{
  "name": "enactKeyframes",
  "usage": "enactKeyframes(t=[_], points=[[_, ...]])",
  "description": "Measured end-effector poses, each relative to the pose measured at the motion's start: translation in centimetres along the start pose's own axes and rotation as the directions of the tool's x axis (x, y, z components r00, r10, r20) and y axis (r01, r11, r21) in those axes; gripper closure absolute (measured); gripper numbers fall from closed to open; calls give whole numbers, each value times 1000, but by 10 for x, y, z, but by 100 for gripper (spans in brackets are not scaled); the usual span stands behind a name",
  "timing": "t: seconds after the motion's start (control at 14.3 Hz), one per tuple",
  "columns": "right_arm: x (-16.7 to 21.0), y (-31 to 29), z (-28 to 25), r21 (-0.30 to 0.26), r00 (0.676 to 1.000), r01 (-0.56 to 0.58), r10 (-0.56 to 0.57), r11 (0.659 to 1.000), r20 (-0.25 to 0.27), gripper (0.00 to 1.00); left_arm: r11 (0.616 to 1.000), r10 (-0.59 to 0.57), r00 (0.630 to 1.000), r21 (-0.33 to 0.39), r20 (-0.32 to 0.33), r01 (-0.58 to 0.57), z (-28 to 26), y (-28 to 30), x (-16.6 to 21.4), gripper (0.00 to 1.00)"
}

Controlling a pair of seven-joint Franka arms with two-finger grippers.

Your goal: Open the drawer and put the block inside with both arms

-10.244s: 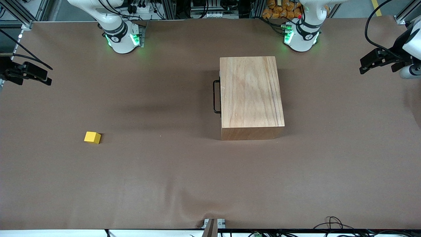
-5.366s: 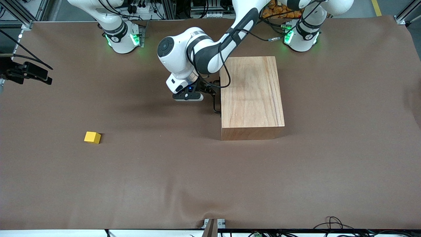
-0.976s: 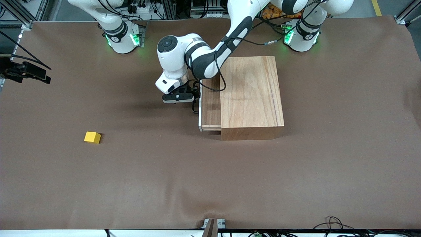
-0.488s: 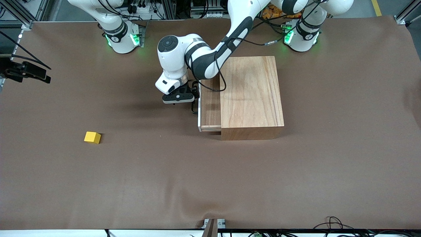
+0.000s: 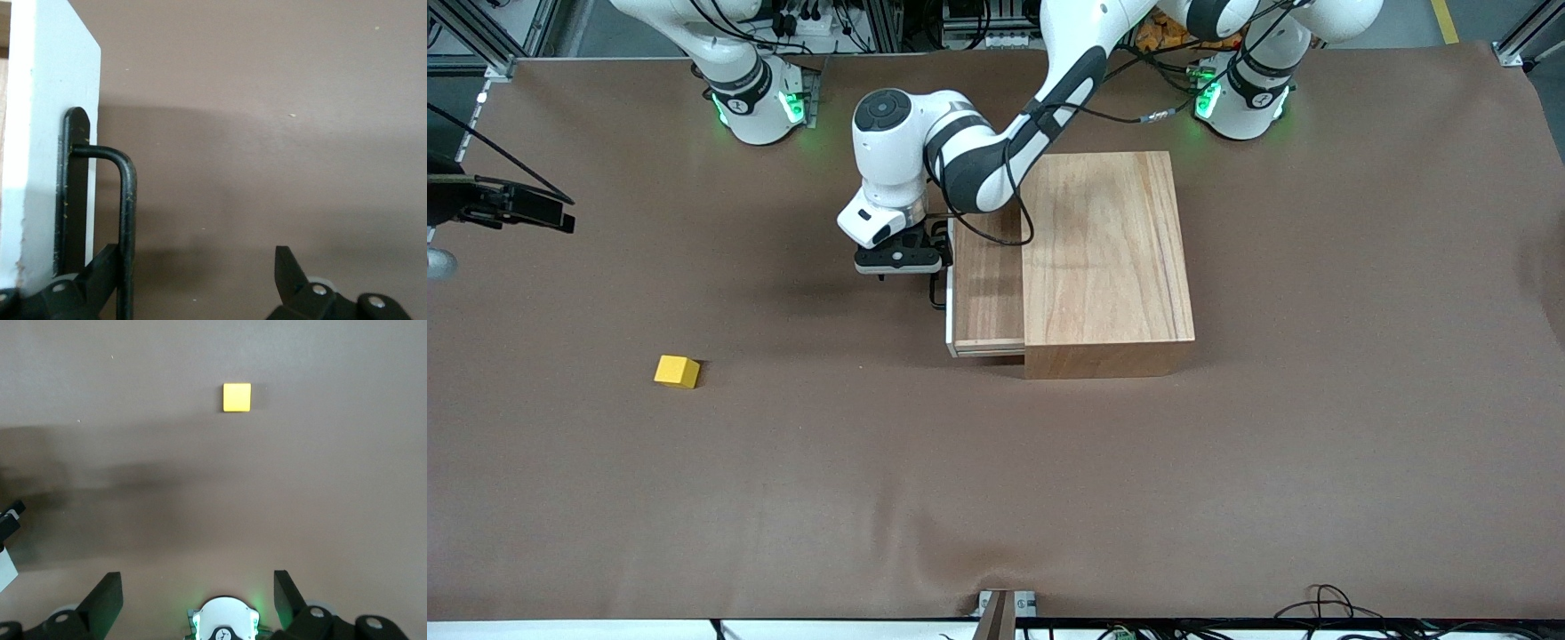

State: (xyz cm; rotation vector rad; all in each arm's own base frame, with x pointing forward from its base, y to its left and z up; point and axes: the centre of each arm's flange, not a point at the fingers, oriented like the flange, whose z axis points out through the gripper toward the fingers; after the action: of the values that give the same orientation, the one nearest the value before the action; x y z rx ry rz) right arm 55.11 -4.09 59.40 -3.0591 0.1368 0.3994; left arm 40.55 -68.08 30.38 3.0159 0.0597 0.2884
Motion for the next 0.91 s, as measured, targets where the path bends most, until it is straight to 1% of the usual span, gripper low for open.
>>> enactKeyframes(t=[0.14,0.28,0.42,0.56,0.7,0.84,0.91], points=[[5,-2,13,3,999,3,-3,1000,54,0,1000,0,1000,-18,-6,0,0,3,-2,0],[16,-2,31,3,995,2,-2,1000,104,0,996,-38,999,-86,-1,38,-2,14,-12,0],[28,1,47,3,991,-4,4,1000,137,0,993,-58,998,-99,-3,58,-2,18,-16,0],[35,10,57,5,987,-20,18,1000,160,0,990,-73,997,-122,-6,71,-10,22,-13,0],[36,27,64,13,981,-50,46,999,188,0,988,-77,997,-134,-11,75,-34,26,-10,0],[40,37,68,17,980,-66,61,998,191,0,992,-72,997,-107,-9,71,-69,22,-2,0],[46,37,72,17,982,-66,62,998,177,0,994,-70,997,-89,-15,68,-90,18,3,0]])
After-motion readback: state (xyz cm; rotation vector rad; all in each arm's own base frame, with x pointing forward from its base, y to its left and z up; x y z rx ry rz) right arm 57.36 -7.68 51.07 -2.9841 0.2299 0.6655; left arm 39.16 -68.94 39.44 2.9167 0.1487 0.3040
